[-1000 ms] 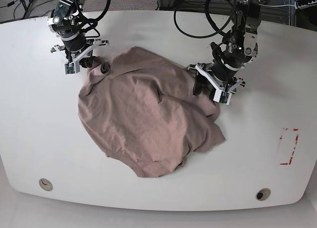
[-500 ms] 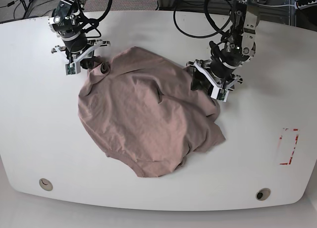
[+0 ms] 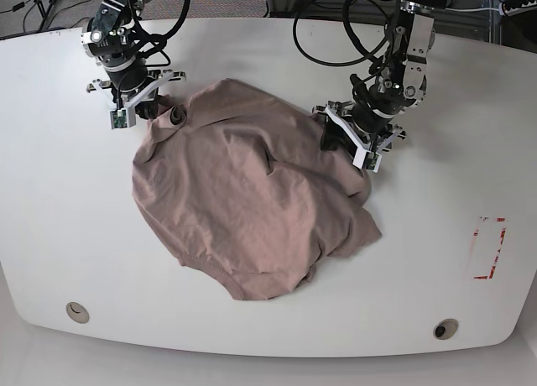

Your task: Fold the T-shirt properly

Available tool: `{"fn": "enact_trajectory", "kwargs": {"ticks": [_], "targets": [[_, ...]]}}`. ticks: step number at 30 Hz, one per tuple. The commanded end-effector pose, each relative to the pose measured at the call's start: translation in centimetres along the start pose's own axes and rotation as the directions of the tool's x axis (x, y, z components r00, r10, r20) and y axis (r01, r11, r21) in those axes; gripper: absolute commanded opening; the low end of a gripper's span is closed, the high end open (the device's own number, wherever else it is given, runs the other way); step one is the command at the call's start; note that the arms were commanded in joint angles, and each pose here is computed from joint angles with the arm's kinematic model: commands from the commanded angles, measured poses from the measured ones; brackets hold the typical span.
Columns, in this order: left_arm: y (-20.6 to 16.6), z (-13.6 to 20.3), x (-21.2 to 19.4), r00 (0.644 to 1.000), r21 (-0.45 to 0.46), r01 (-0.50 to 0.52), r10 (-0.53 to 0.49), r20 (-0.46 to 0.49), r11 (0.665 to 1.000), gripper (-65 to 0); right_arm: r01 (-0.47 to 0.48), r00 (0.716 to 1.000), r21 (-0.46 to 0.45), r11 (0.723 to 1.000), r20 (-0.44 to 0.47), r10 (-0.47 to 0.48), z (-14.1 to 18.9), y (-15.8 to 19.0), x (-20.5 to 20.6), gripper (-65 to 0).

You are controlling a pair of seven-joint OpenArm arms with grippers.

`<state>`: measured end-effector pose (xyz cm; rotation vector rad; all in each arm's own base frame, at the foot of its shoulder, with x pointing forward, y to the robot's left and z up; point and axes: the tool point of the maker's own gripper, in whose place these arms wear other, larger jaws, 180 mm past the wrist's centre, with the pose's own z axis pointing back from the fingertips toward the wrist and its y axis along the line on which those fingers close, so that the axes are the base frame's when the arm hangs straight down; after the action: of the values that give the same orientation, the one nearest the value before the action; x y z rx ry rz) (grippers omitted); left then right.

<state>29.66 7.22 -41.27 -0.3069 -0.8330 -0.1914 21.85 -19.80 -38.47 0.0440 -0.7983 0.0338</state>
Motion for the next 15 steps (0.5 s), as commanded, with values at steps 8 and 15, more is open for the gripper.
{"fn": "enact_trajectory", "kwargs": {"ticks": [8, 15], "targets": [[0.21, -0.31, 2.41, 0.998, 0.002, 0.009, -0.009, 0.059, 1.000, -33.4, -0.010, 0.999, 0.009, 1.000, 0.047, 0.009, 0.33, 0.19, 1.17, -61.1], [0.18, -0.34, 2.17, 0.999, 0.002, 0.004, -0.004, 0.054, 1.000, -35.7, -0.011, 0.999, 0.008, 1.000, 0.047, 0.011, 0.40, 0.17, 1.16, -61.6]]}}
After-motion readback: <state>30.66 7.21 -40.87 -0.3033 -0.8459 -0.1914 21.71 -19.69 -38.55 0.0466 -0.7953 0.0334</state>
